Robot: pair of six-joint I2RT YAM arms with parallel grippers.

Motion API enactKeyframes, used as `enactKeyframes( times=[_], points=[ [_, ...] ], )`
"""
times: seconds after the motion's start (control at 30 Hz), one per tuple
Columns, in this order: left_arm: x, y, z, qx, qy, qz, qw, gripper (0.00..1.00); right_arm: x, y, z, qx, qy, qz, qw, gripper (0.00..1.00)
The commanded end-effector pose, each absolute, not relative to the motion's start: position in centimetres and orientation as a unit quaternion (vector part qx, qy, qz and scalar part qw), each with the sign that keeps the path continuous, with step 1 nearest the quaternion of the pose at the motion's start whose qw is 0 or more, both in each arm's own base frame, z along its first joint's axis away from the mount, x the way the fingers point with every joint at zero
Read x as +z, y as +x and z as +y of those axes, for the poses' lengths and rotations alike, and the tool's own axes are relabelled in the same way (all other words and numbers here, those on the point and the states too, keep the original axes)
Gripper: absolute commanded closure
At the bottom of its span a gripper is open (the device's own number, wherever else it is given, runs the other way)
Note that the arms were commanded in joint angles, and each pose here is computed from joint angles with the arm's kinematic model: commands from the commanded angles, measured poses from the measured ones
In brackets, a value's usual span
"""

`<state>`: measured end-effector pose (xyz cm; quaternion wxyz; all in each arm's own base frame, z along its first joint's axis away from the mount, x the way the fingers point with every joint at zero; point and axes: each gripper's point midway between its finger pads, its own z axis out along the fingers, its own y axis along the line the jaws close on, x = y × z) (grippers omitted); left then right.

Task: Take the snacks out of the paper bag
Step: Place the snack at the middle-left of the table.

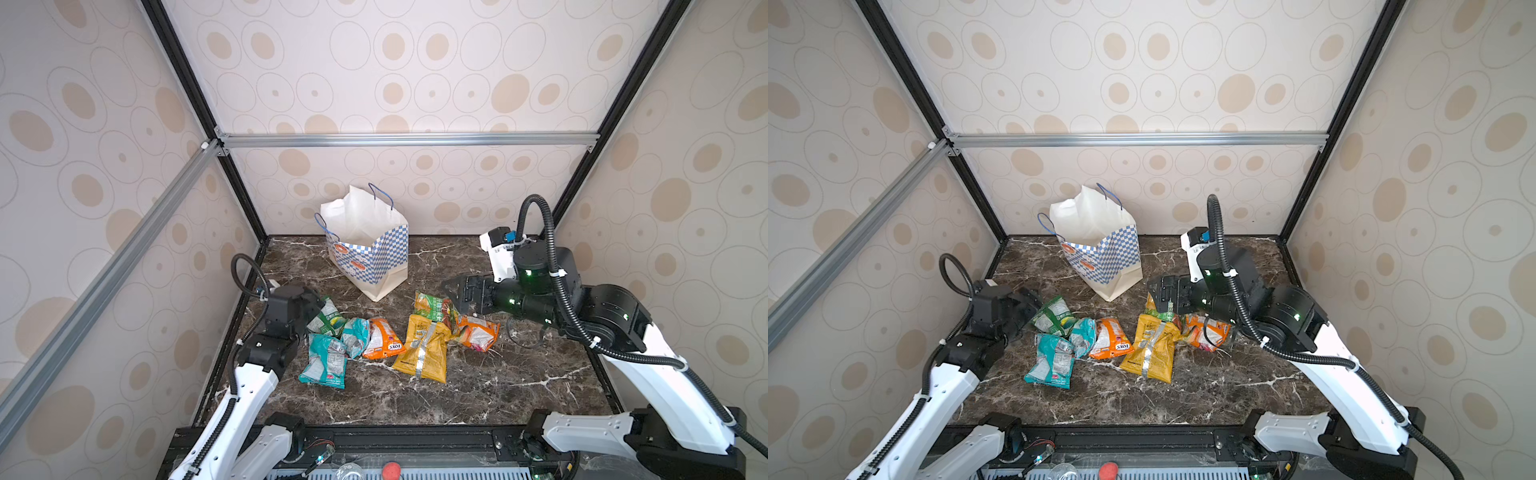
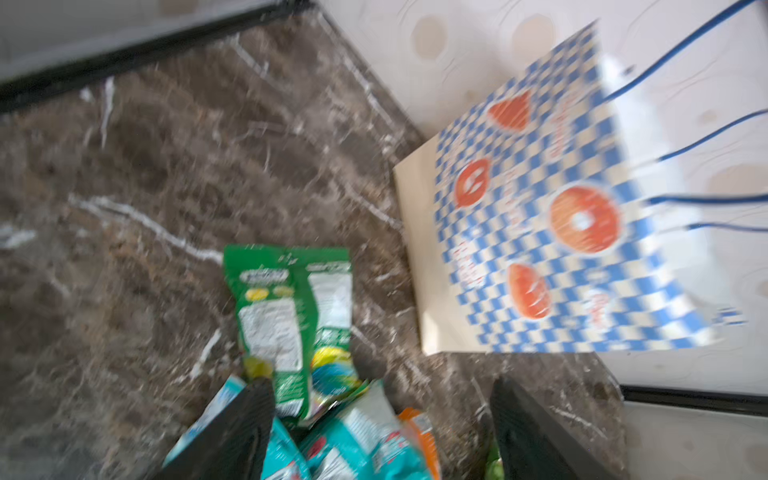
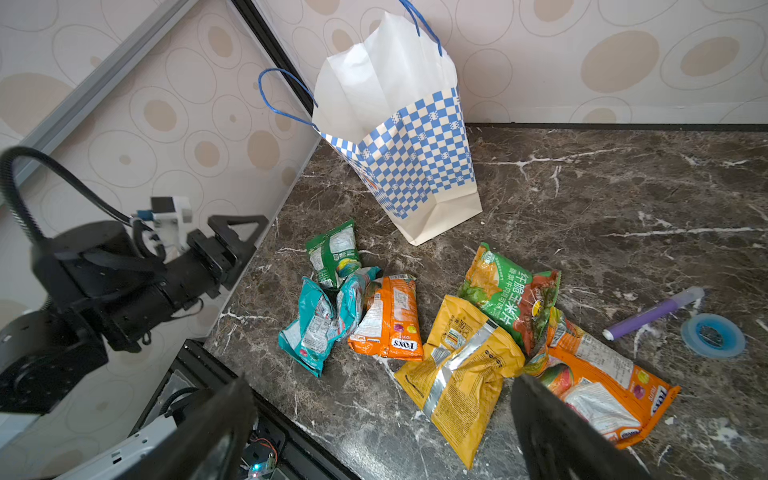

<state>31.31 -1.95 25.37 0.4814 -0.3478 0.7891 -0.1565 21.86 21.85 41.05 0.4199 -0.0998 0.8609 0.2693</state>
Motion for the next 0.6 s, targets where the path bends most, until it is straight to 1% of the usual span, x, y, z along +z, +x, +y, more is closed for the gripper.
enactKeyframes(
  times=[0.0,0.1,0.2,0.33,0.47,0.57],
  points=[
    [31.7,32.9,-1.5,-0.121,-0.292,0.785,0.533,0.16,41.4,22.0,22.1,0.271,-0.104,0.856,0.428,0.00],
    [37.7,35.1,-2.5,-0.137,-0.259,0.770,0.566,0.16,41.7,22.1,22.2,0.273,-0.104,0.853,0.432,0.00],
    [43.1,37.2,-4.1,-0.172,-0.227,0.750,0.597,0.17,41.8,22.1,22.0,0.273,-0.101,0.851,0.437,0.00],
    [49.4,39.8,-5.9,-0.213,-0.195,0.717,0.635,0.17,41.9,21.9,21.7,0.276,-0.097,0.848,0.441,0.00],
    [53.8,42.3,-8.1,-0.230,-0.166,0.692,0.664,0.17,41.9,21.7,21.1,0.271,-0.095,0.849,0.443,0.00],
    [54.8,44.3,-10.9,-0.232,-0.140,0.688,0.673,0.17,41.8,21.4,20.7,0.268,-0.095,0.849,0.444,0.00]
  ],
)
